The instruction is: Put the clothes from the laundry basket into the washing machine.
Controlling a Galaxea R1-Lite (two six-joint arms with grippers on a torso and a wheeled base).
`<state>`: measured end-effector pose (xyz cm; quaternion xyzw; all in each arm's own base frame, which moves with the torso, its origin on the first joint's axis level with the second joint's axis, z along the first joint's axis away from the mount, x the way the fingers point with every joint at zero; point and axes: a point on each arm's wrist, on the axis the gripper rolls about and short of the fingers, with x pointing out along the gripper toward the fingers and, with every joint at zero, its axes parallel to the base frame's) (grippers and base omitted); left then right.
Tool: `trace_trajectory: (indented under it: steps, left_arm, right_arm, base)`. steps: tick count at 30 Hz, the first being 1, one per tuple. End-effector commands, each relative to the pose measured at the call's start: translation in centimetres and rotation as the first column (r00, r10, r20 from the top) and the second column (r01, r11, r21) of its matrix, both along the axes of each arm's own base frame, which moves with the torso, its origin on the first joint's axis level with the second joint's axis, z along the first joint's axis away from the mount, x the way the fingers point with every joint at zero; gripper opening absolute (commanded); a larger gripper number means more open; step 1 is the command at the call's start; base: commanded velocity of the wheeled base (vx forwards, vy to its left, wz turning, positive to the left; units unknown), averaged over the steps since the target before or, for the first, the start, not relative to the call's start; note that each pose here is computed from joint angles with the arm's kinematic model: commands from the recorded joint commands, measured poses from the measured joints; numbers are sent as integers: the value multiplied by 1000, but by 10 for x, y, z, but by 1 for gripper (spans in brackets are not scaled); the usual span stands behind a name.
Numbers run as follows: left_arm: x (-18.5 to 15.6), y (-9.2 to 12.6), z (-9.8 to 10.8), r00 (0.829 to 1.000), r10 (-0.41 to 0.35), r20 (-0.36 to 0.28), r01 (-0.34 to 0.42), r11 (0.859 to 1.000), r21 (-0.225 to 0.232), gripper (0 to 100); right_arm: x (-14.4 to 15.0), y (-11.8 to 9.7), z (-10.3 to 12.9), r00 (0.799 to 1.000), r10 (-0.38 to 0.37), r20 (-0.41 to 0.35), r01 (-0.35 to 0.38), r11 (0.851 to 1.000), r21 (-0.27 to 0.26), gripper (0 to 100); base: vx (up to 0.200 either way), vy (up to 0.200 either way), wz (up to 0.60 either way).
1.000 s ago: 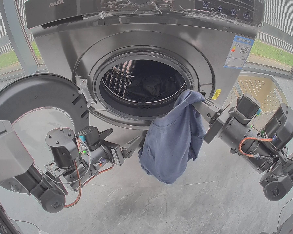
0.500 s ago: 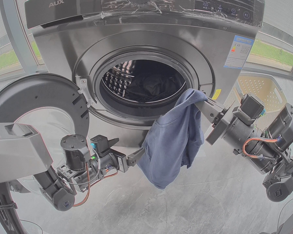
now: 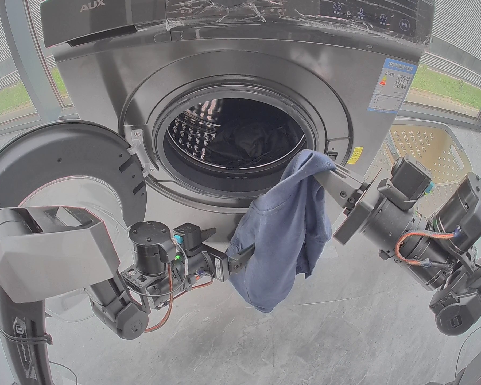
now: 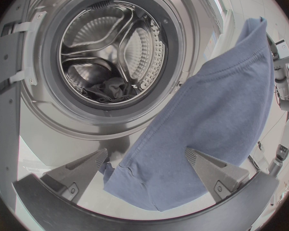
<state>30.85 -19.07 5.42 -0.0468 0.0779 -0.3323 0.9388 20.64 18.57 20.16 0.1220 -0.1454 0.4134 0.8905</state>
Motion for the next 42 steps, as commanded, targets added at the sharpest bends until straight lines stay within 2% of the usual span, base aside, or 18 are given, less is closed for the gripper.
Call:
trace_trajectory:
  steps: [1, 7, 18, 29, 31, 37, 42]
  left_arm:
    - [-4, -8, -5, 1000, -29, -13, 29, 1000, 7, 100]
    - [-10, -18, -5, 997, -71, -19, 72, 997, 9, 100]
    - [-9, -19, -2, 993, -114, -16, 114, 993, 0, 100]
    - [-10, -21, -6, 979, -199, -49, 199, 980, 2, 100]
    - [-9, -21, -5, 979, -196, -47, 196, 981, 0, 100]
    - [10, -6, 6, 993, -121, 5, 121, 992, -22, 100]
    - [19, 3, 8, 997, -68, 22, 68, 997, -22, 100]
  right_arm:
    - [2, 2, 0, 1000, 2, 1, -2, 1000, 0, 0]
    - [4, 3, -3, 1000, 1, -5, -1, 1000, -5, 0]
    - [5, 4, -7, 1000, 2, -17, -2, 1000, -17, 0]
    - [6, 2, -9, 1000, -2, -24, 2, 1000, -21, 0]
    - [6, 2, -9, 1000, -1, -24, 0, 1000, -24, 0]
    - [5, -2, -12, 1000, 3, -30, -4, 999, -35, 0]
    - [4, -2, -12, 999, 9, -31, -10, 999, -37, 0]
  base:
    - [0, 0, 0]
    - [0, 0, 0]
    - [0, 0, 0]
    - [0, 0, 0]
    - [0, 0, 0]
    - [0, 0, 0]
    - [0, 0, 0]
